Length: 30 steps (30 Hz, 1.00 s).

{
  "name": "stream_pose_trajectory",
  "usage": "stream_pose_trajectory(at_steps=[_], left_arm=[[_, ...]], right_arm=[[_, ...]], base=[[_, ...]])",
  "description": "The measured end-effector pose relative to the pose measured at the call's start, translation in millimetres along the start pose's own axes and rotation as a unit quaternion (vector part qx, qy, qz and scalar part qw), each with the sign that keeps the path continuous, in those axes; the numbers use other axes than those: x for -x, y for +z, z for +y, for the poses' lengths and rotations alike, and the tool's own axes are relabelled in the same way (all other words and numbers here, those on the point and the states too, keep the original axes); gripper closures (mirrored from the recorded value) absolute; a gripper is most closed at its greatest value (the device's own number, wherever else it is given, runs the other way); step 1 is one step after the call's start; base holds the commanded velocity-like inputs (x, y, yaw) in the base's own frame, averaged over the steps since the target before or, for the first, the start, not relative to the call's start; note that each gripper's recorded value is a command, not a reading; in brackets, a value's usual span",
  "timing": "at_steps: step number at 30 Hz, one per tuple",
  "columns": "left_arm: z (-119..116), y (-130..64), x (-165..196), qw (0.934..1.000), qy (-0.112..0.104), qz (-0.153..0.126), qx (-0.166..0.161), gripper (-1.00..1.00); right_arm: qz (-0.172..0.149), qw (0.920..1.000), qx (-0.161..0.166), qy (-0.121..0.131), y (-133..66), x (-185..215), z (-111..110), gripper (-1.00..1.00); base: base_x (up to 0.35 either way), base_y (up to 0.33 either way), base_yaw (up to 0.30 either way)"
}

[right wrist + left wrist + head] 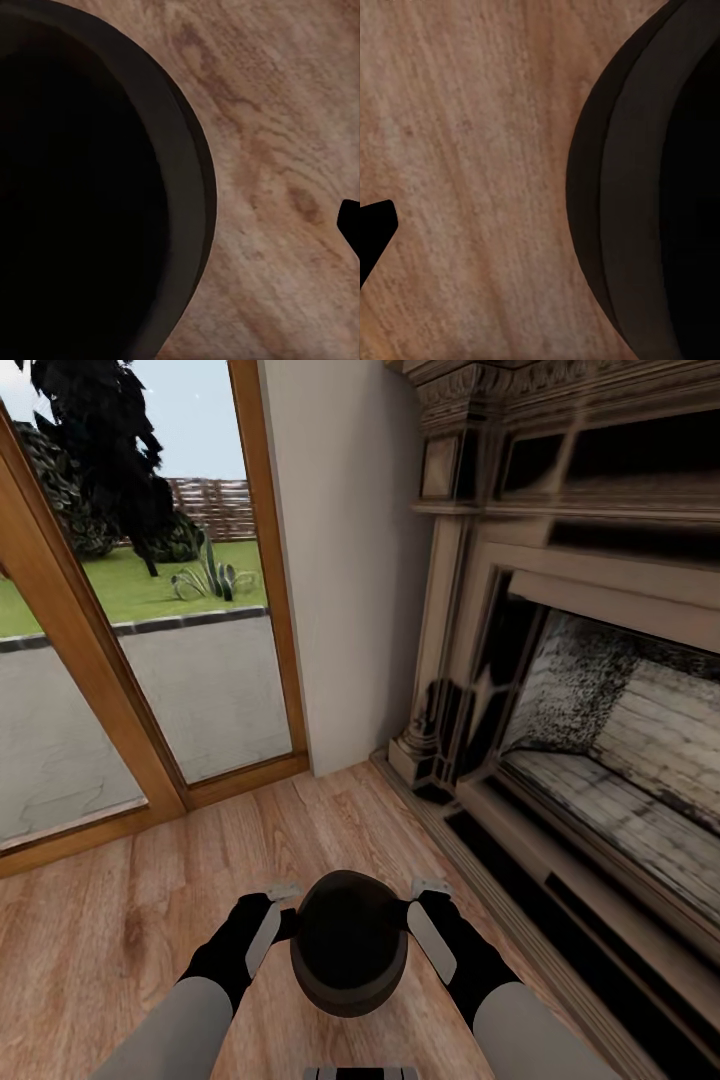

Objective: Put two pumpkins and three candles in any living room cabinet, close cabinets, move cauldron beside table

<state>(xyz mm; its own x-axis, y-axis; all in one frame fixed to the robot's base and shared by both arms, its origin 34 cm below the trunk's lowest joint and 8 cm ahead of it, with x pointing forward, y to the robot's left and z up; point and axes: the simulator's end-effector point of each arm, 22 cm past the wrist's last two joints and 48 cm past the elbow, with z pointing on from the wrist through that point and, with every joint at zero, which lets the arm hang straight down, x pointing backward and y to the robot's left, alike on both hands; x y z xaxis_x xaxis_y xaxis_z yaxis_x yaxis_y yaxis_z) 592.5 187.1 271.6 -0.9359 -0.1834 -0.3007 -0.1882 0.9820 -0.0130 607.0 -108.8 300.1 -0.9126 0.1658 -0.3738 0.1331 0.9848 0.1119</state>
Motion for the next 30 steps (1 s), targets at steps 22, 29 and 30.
stream_pose_trajectory(at_steps=[22, 29, 30], left_arm=[[1.8, 19.5, -17.2, 0.9998, 0.001, 0.021, 0.003, -1.0], [1.8, 19.5, -17.3, 0.9998, 0.001, 0.021, 0.003, -1.0], [1.8, 19.5, -17.3, 0.9998, 0.001, 0.021, 0.003, -1.0]], right_arm=[[0.033, 0.9994, -0.008, -0.001, 22.1, -27.4, -7.6, -1.0], [0.034, 0.9994, -0.008, 0.0, 22.2, -28.0, -7.7, -1.0], [0.034, 0.9994, -0.009, 0.0, 22.3, -28.1, -7.8, -1.0]], base=[[0.0, 0.0, 0.0], [0.0, 0.0, 0.0], [0.0, 0.0, 0.0]])
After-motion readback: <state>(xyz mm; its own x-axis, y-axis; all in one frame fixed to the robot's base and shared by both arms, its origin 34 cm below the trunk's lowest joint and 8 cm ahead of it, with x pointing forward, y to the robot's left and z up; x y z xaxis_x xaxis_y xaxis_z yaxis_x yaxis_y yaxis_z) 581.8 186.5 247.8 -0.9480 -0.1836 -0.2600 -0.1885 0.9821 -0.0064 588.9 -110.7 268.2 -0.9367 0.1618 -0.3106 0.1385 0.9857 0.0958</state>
